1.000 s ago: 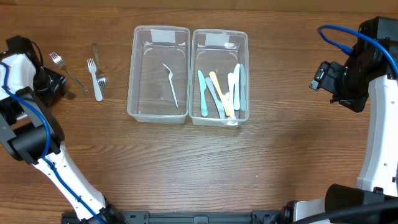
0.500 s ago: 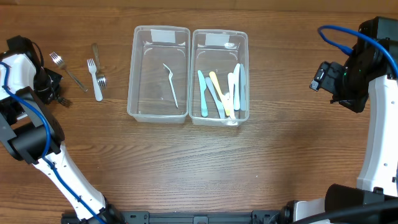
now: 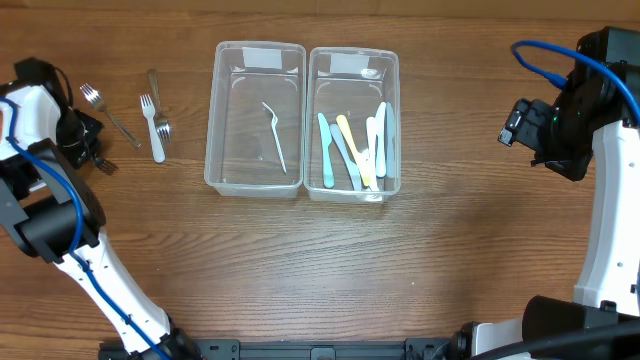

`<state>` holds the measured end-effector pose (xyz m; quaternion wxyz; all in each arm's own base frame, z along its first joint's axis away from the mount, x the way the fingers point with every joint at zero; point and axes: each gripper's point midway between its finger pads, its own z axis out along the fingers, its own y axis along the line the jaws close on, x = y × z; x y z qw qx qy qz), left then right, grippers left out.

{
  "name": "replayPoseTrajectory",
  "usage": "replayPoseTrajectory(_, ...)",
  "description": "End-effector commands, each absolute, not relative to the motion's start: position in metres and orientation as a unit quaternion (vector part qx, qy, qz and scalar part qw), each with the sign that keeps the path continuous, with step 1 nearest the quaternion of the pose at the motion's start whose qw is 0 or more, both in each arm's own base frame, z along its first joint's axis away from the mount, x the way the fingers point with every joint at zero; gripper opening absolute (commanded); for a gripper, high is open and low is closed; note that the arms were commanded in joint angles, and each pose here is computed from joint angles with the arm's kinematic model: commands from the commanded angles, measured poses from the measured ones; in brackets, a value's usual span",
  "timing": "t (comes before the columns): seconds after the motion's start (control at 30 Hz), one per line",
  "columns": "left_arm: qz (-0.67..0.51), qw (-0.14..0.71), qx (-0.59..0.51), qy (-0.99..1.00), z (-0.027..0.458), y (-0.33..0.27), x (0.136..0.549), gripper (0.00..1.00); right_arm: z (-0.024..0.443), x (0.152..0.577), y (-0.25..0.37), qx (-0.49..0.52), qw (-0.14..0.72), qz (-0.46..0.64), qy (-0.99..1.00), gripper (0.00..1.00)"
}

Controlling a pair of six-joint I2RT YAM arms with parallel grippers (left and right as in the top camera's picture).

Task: Pack container
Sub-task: 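Carry the black-handled fork into the left container and release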

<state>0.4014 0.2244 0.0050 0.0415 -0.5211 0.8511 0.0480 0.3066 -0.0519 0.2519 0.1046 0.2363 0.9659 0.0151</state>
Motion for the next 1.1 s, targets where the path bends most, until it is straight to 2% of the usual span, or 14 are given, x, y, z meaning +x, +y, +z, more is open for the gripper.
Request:
replayPoseTrajectory(0.0,0.04,0.123,-0.46,0.879,0.084,0.191,0.426,0.04,0.256,0.307,-0.051,0.234,0.114,0.018,0.965,0.83)
replayPoseTrajectory(0.1,0.03,0.185,-0.404,0.895,0.142,0.156,0.439,0.04,0.256,0.308,-0.051,0.234,0.116,0.019,0.965,0.83)
replayPoseTrajectory(0.23,-0.004,0.279,-0.287,0.917,0.23,0.059,0.445,0.04,0.257,0.31,-0.051,0.234,0.12,0.019,0.965,0.84)
replayPoseTrajectory(0.37,-0.038,0.301,-0.19,0.934,0.253,-0.028,0.441,0.04,0.257,0.311,-0.052,0.234,0.122,0.019,0.964,0.83)
replayPoseTrajectory(0.5,-0.054,0.284,-0.117,0.95,0.236,-0.097,0.439,0.04,0.257,0.311,-0.052,0.234,0.122,0.019,0.964,0.83)
replayPoseTrajectory(0.63,-0.056,0.238,-0.079,0.966,0.193,-0.137,0.442,0.04,0.257,0.31,-0.05,0.234,0.12,0.023,0.965,0.83)
replayPoseTrajectory(0.93,-0.028,0.12,-0.065,0.99,0.088,-0.151,0.441,0.05,0.257,0.31,-0.048,0.233,0.118,0.028,0.965,0.83)
replayPoseTrajectory(1.0,-0.021,0.103,-0.064,0.992,0.078,-0.15,0.437,0.08,0.256,0.31,-0.048,0.233,0.118,0.028,0.965,0.83)
replayPoseTrajectory(1.03,-0.019,0.1,-0.062,0.993,0.076,-0.149,0.436,0.13,0.256,0.31,-0.048,0.233,0.117,0.028,0.965,0.83)
replayPoseTrajectory(1.07,-0.018,0.099,-0.051,0.994,0.076,-0.149,0.435,0.21,0.256,0.31,-0.048,0.233,0.118,0.028,0.965,0.83)
